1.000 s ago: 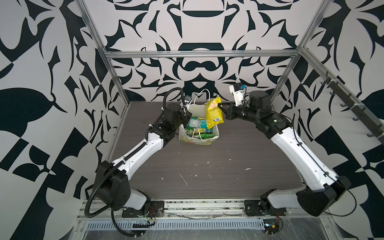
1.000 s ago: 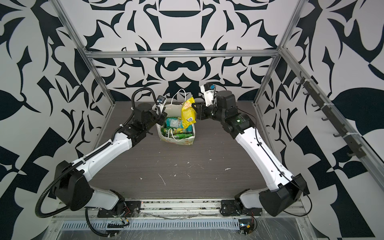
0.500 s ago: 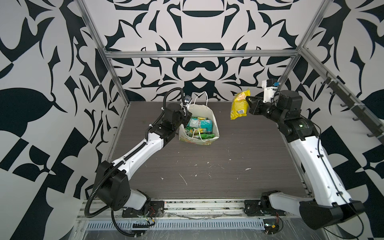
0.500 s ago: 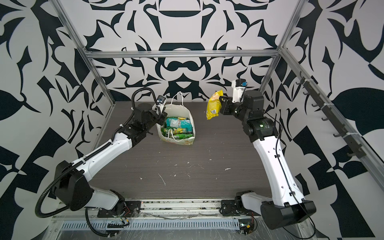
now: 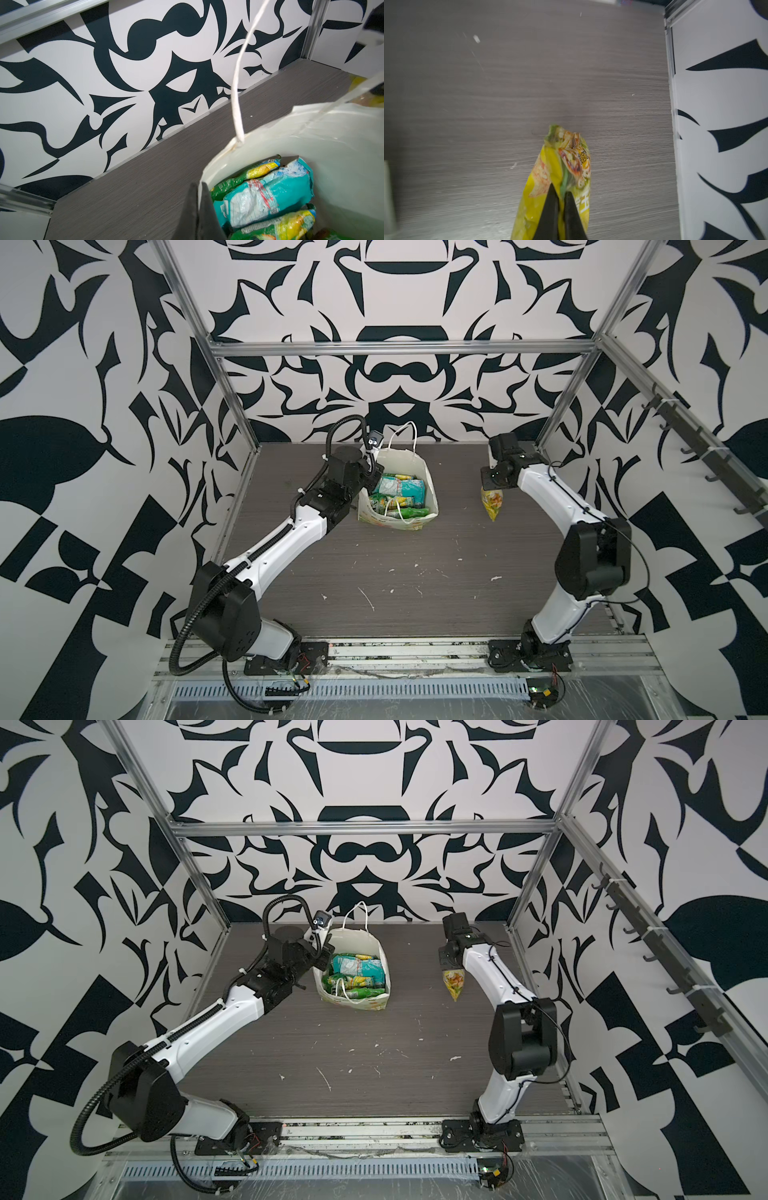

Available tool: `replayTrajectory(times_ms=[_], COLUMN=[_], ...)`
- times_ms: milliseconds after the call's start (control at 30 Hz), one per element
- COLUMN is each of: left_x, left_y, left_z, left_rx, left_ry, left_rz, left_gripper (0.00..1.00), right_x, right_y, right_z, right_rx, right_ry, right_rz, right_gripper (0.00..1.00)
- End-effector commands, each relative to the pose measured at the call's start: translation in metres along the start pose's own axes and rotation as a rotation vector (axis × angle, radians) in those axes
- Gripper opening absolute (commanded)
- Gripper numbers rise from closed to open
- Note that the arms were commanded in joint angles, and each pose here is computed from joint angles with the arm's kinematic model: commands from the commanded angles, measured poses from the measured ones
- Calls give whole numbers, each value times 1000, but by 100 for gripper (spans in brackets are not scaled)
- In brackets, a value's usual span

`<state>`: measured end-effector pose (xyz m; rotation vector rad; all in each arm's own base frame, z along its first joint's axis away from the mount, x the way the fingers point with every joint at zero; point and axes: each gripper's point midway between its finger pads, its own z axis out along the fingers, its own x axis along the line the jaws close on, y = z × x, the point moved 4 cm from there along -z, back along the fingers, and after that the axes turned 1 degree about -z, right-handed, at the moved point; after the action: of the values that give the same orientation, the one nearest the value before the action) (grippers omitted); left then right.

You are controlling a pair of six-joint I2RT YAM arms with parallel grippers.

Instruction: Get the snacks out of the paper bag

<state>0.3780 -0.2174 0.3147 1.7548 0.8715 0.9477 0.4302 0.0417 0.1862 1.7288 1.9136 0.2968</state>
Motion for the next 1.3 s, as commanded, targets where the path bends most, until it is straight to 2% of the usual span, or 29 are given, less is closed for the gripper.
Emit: replayTrajectory(times_ms=[0, 100, 200, 300, 400, 467, 500, 567, 600, 667, 800, 900, 967, 1067, 1167, 1267], left_x=[10, 10, 10, 10, 11, 11, 10, 11, 11, 11, 10, 10, 9, 7, 7, 7], left_y=[51, 51, 50, 49, 49, 49, 49, 48, 48, 48, 44, 44, 43, 42, 44, 45], left_z=[-16, -16, -16, -15, -15, -15, -14, -13, -13, -13, -12, -11, -10, -8, -7, -8], left_rx=[-193, -189, -188, -184, -181, -177, -175, -173, -170, -169, -164, -164, -164, -164, -167, -170], left_ry=[17, 19, 19, 22, 24, 24, 23, 25, 26, 27, 30, 26, 26, 17, 12, 7], left_rz=[-49, -49, -49, -49, -51, -49, -48, -44, -42, -39, -35, -35, -35, -34, -36, -39], left_gripper=[0, 0, 0, 0, 0, 0, 0, 0, 0, 0, 0, 0, 0, 0, 0, 0], right_x=[11, 34, 55, 75, 85, 86, 83, 74, 69, 52, 15, -5, -3, 15, 31, 44], right_y=[32, 38, 46, 51, 54, 58, 61, 64, 65, 65, 51, 26, 9, -5, -7, -6], right_z=[-8, 10, 27, 34, 27, 13, 5, -14, -24, -42, -59, -40, -24, -5, 9, 20], right_rx=[-96, -79, -117, -154, -176, -211, -227, -248, -258, -270, -290, -218, -157, -88, -59, -61], right_ry=[-110, -182, -210, -168, -91, -43, -39, -18, 17, 98, 352, 361, 355, 443, 522, 551], right_rz=[-139, -239, -305, -325, -300, -254, -233, -186, -152, -51, 243, 370, 373, 339, 326, 299], right_gripper=[0, 0, 0, 0, 14, 38, 47, 56, 57, 57, 59, 59, 57, 46, 32, 26])
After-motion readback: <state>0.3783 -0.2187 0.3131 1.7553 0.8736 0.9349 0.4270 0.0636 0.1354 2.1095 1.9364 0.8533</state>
